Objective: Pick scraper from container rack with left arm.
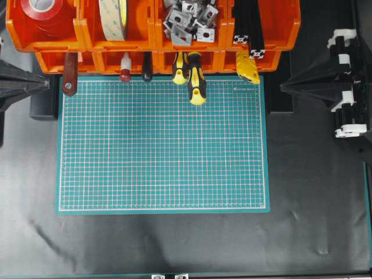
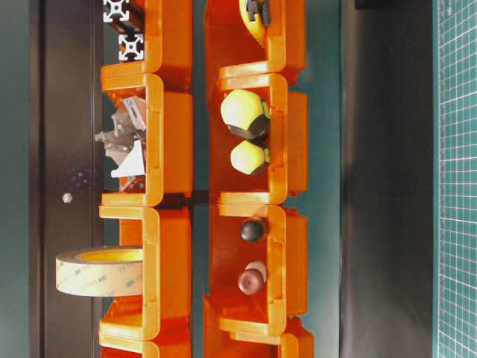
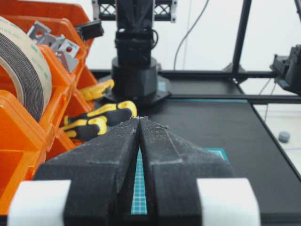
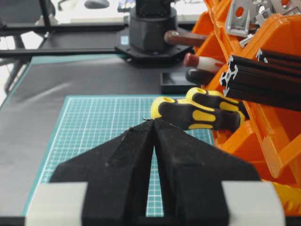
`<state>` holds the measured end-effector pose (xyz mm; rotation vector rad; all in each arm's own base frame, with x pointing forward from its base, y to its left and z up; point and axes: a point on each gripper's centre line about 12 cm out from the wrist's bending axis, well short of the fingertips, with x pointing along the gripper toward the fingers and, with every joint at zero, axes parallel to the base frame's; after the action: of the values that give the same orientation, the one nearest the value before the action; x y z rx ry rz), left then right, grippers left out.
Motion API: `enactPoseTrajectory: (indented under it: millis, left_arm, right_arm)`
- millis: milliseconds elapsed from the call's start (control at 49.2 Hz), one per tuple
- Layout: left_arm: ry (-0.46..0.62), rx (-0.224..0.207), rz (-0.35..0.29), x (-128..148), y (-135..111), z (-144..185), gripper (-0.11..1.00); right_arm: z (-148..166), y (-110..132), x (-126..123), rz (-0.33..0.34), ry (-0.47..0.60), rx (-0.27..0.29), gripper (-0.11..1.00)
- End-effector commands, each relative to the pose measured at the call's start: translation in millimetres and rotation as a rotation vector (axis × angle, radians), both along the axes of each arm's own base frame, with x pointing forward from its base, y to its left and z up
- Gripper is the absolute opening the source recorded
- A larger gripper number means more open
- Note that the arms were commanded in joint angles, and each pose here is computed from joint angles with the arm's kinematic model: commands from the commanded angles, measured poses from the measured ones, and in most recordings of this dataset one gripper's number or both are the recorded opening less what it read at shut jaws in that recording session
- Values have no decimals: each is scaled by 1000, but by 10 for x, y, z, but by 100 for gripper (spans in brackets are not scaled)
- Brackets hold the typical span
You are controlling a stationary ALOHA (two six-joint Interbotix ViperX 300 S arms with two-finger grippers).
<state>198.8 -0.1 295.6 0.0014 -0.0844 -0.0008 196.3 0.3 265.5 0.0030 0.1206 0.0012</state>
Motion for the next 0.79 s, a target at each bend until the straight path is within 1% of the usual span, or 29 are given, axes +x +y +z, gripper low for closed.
enactPoseTrajectory:
  millis: [0, 61, 102, 142, 224, 366, 447, 549, 671, 772]
  left_arm:
    - [-4, 6, -25, 12, -43, 152, 6]
    - [22, -26, -39, 12, -69, 247, 5]
    - [47, -33, -47, 5, -87, 312, 0]
    - [75, -38, -56, -10, -107, 374, 0]
    - [116, -29, -76, -57, -149, 497, 0]
    - [146, -13, -97, -143, -187, 734, 0]
    - [175, 6, -111, -155, -215, 878, 0]
    - [257, 58, -123, -103, -251, 1047, 0]
    - [430, 158, -137, 86, -299, 1202, 0]
    - [541, 240, -162, 206, -346, 1285, 0]
  right_arm:
    - [116, -10, 43, -6, -31, 11, 2]
    - [111, -8, 42, -7, -26, 26, 3]
    - [112, -12, 40, -11, -26, 39, 1]
    - [123, -12, 36, -12, -29, 47, 1]
    - [144, -12, 25, -13, -38, 59, 1]
    - [220, -12, 5, -12, -65, 65, 1]
    - [259, -8, -6, -11, -72, 69, 1]
    - [288, -8, -16, -11, -64, 73, 1]
    - [292, -7, -25, -11, -44, 73, 1]
    - [301, 2, -30, -7, -38, 76, 1]
